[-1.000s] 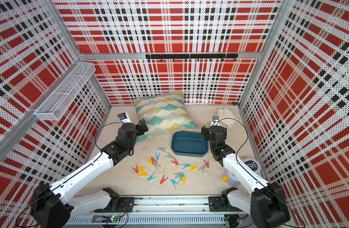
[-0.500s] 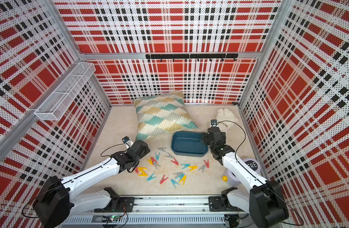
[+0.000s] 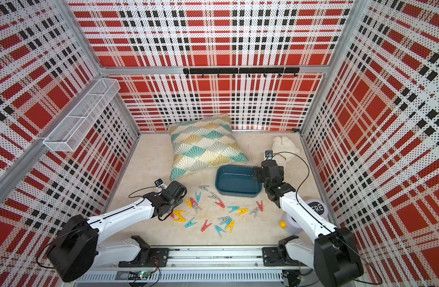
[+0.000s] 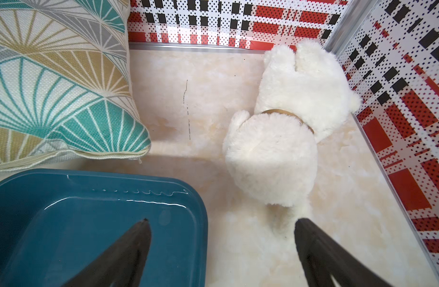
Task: Put the clothespins into the storage box
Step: Pick up the clothespin from the center of the board.
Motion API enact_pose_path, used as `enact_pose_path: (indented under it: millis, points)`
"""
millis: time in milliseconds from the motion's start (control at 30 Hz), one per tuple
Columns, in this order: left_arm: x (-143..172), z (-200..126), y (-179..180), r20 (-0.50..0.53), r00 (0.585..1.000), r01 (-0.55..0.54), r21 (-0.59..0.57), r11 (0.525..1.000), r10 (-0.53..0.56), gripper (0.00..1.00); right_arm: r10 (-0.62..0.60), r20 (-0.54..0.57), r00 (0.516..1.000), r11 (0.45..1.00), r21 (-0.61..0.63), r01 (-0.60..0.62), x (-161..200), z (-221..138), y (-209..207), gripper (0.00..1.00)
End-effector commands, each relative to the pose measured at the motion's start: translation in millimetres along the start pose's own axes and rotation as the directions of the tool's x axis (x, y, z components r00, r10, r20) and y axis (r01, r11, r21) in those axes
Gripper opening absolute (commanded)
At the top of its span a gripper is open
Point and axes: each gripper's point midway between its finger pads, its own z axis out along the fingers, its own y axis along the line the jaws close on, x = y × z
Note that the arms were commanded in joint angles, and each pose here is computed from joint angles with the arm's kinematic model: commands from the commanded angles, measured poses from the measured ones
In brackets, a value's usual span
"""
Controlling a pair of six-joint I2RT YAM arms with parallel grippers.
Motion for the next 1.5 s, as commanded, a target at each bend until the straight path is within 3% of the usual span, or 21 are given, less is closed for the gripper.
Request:
enact_pose_path:
  millis: [0,600,833,967,1467]
  points:
    - [8,1,9,-0.018,0.999,-0.035,-0.036,0.999,0.034,0.46,0.002,0.01,1.0,1.0,0.014,-0.002,-5,-2,-2,0.97]
    - [25,1,35,-0.03,0.998,-0.059,-0.088,0.994,0.056,0.34,-0.002,-0.007,1.0,1.0,0.016,0.002,4,3,-1,0.98]
    - [24,1,28,-0.018,0.999,-0.051,-0.054,0.997,0.05,0.32,0.001,-0.009,1.0,1.0,0.011,-0.001,3,3,0,0.98]
    - [27,3,30,-0.031,0.998,-0.058,-0.061,0.996,0.056,0.24,0.002,-0.008,1.0,1.0,0.008,-0.002,3,3,0,0.98]
    - [28,9,34,-0.024,0.998,-0.062,-0.082,0.995,0.06,0.18,-0.002,-0.013,1.0,1.0,0.008,0.002,5,4,0,0.97]
